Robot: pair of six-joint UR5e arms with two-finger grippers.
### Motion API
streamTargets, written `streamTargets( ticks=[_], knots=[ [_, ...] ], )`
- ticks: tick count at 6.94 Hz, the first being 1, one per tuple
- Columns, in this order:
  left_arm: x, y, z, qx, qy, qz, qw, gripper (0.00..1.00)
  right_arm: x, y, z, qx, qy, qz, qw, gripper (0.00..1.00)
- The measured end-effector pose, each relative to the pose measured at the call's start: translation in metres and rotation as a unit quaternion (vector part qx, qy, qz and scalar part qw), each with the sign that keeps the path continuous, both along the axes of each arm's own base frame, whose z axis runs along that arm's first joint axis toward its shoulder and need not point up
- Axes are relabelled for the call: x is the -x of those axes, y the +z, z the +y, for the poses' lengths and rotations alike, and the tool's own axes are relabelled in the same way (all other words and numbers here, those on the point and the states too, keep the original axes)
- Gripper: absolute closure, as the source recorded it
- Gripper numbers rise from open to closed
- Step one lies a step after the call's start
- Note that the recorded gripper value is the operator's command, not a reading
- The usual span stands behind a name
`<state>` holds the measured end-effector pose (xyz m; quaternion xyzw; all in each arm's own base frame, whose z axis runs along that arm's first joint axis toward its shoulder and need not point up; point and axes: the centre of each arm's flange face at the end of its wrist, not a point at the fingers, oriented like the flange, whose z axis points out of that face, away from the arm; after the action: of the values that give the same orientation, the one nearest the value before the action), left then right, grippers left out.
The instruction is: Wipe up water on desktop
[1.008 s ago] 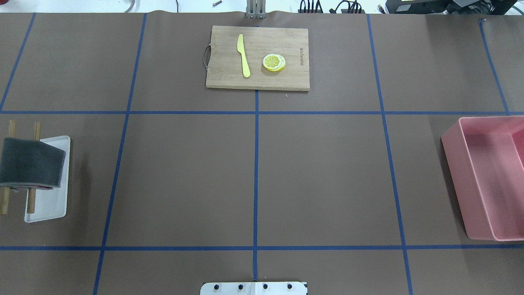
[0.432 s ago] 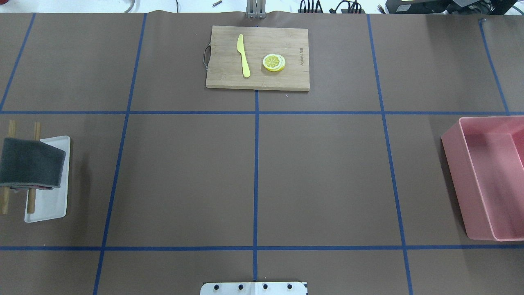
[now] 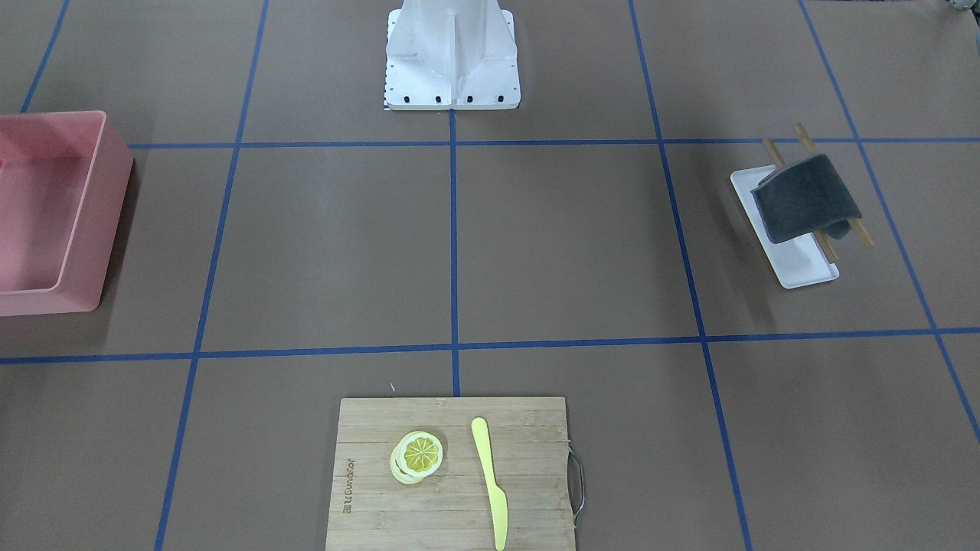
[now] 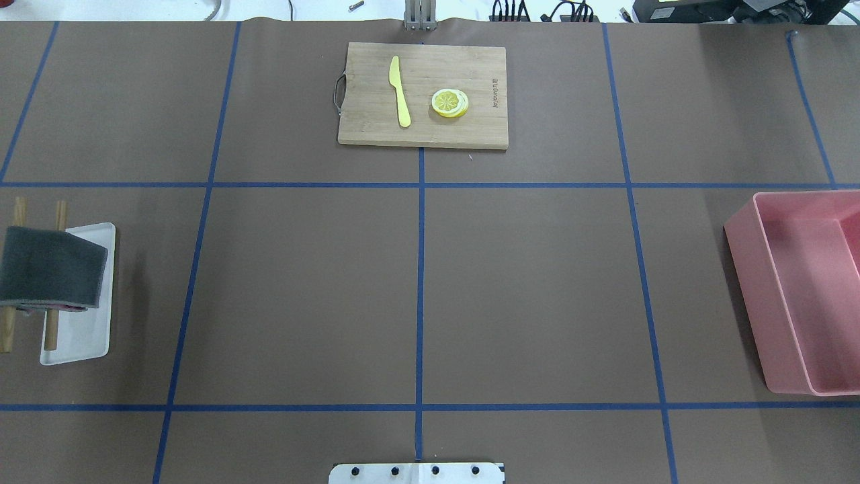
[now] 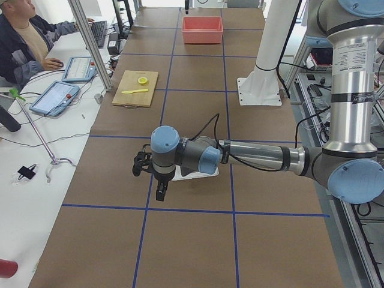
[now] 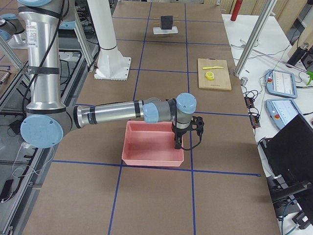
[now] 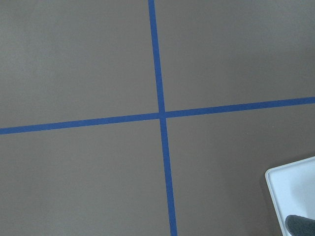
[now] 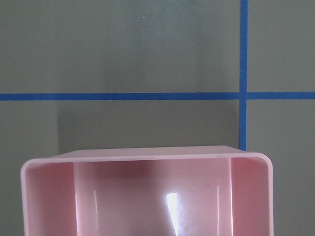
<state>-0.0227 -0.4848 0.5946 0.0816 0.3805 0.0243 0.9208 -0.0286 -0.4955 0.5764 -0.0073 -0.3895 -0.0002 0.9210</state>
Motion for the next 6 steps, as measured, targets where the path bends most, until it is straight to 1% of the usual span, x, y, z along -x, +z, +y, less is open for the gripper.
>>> streamTargets(
  ticks=[1, 3, 5, 6],
  knots=[
    [-0.009, -0.009, -0.001, 0.006, 0.001, 0.018, 0.9998, 0.02, 0.005, -0.005, 0.0, -0.004, -0.004, -0.002, 1.0, 0.0],
    [-0.037, -0.026, 0.001, 0.052, -0.013, 0.06, 0.9968, 0.02, 0.016, -0.02, 0.001, -0.017, -0.016, -0.009, 0.9997, 0.0],
    [-0.083, -0.047, 0.006, 0.111, -0.029, 0.076, 0.9905, 0.03, 0.039, -0.036, 0.0, -0.017, -0.027, -0.023, 0.9992, 0.0],
    [-0.108, -0.054, 0.01, 0.13, -0.03, 0.081, 0.9877, 0.03, 0.044, -0.042, -0.001, -0.018, -0.029, -0.027, 0.999, 0.0]
  ],
)
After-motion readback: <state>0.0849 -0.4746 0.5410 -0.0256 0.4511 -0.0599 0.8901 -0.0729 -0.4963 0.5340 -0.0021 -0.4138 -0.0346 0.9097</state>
